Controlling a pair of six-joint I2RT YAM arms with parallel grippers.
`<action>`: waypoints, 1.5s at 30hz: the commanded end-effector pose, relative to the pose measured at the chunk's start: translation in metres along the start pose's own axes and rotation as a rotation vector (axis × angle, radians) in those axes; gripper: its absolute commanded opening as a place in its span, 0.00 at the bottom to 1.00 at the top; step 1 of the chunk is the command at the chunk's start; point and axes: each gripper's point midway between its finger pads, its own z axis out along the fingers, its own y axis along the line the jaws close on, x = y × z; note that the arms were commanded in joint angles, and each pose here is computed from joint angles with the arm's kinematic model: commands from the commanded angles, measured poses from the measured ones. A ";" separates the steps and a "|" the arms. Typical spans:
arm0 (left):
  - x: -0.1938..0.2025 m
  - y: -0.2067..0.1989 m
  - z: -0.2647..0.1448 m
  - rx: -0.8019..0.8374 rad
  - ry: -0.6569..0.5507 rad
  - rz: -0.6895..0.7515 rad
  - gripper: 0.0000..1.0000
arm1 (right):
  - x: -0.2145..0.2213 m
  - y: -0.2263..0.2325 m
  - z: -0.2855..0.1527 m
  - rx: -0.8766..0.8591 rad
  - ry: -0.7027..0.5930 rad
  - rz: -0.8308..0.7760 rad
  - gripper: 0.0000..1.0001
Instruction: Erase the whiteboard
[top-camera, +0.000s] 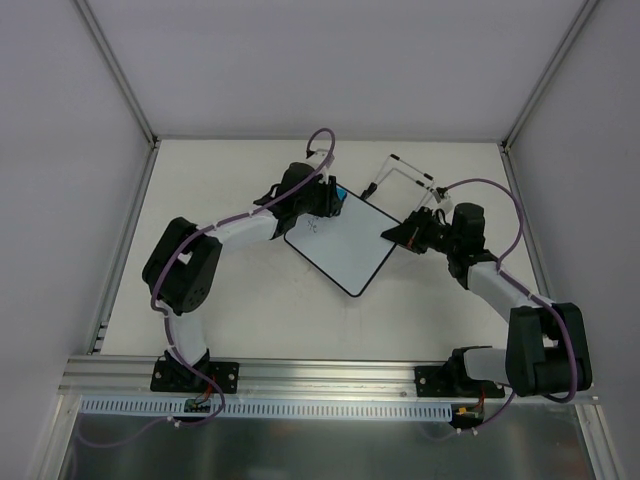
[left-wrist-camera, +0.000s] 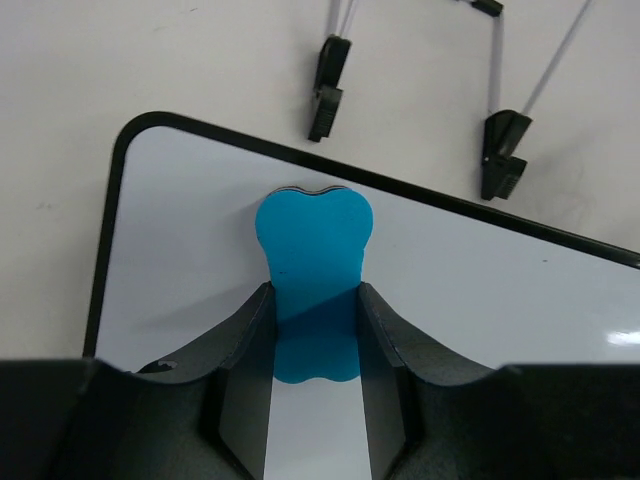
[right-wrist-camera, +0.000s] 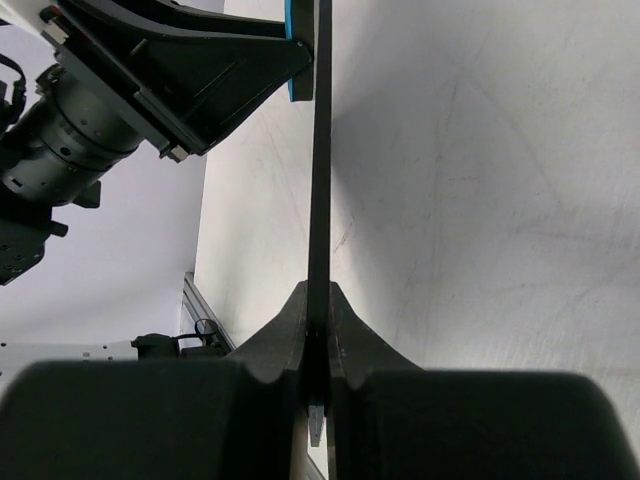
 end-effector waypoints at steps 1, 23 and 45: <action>0.055 -0.031 -0.006 0.108 0.208 0.035 0.00 | 0.001 0.069 -0.010 -0.262 0.064 -0.287 0.00; 0.124 0.077 -0.061 -0.189 0.121 -0.337 0.00 | -0.003 0.067 -0.013 -0.233 0.013 -0.303 0.00; 0.109 0.015 -0.044 -0.088 0.059 -0.339 0.00 | -0.001 0.068 -0.014 -0.233 0.006 -0.310 0.00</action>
